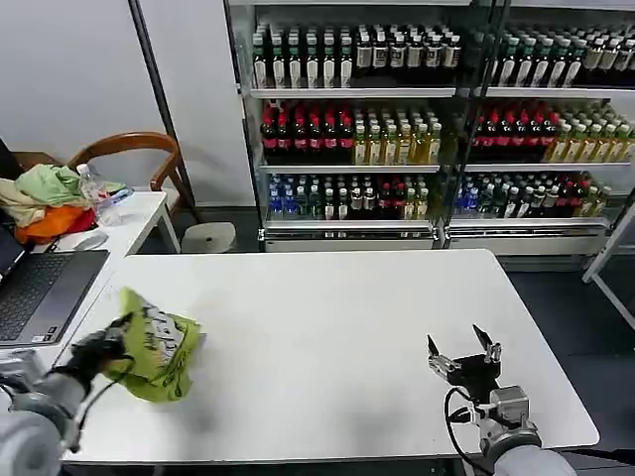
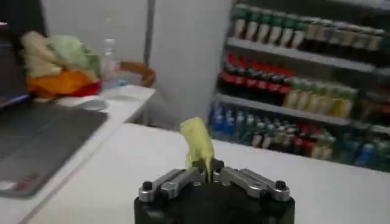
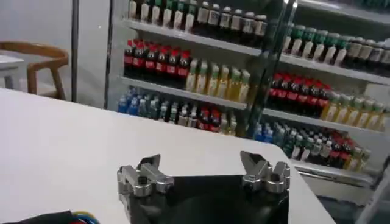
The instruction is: Fold and organize the clothes.
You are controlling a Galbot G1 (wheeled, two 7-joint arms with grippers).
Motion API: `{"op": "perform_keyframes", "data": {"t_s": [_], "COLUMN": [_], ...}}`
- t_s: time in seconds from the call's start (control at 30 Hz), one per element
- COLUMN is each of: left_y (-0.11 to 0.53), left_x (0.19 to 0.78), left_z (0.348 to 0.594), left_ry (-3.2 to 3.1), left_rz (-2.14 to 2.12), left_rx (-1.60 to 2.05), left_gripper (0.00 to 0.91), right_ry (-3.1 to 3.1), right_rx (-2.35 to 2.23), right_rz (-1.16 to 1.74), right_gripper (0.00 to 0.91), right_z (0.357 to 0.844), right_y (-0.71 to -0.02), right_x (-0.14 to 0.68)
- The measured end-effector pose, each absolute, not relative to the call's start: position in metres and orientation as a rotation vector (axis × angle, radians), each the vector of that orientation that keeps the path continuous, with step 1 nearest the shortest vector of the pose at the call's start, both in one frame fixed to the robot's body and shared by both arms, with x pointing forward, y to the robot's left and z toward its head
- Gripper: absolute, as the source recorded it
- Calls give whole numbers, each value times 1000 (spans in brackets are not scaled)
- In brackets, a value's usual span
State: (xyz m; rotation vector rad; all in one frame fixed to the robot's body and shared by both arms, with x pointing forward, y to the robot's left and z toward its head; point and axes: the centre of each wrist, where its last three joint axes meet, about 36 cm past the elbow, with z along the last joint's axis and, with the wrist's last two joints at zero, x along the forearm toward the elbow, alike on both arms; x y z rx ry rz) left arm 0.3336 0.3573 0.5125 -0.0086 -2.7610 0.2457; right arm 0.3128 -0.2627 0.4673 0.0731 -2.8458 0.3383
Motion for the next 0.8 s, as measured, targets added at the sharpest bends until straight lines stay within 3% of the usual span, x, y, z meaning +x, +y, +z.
{"op": "perform_keyframes", "data": {"t_s": [0.23, 0.8], "left_y": [264, 170], "left_x": [326, 346], "left_z": [475, 459], "left_ry": [-2708, -2701], "left_rz": [275, 385], "left_rx": [-276, -458], "left_gripper": [40, 40], "right_ry": [-2833, -2833], "right_rx": [55, 34], "right_rz": [358, 378], "right_gripper": [907, 907], "right_z": [468, 471], "right_y": [-268, -274], "right_x": [306, 302]}}
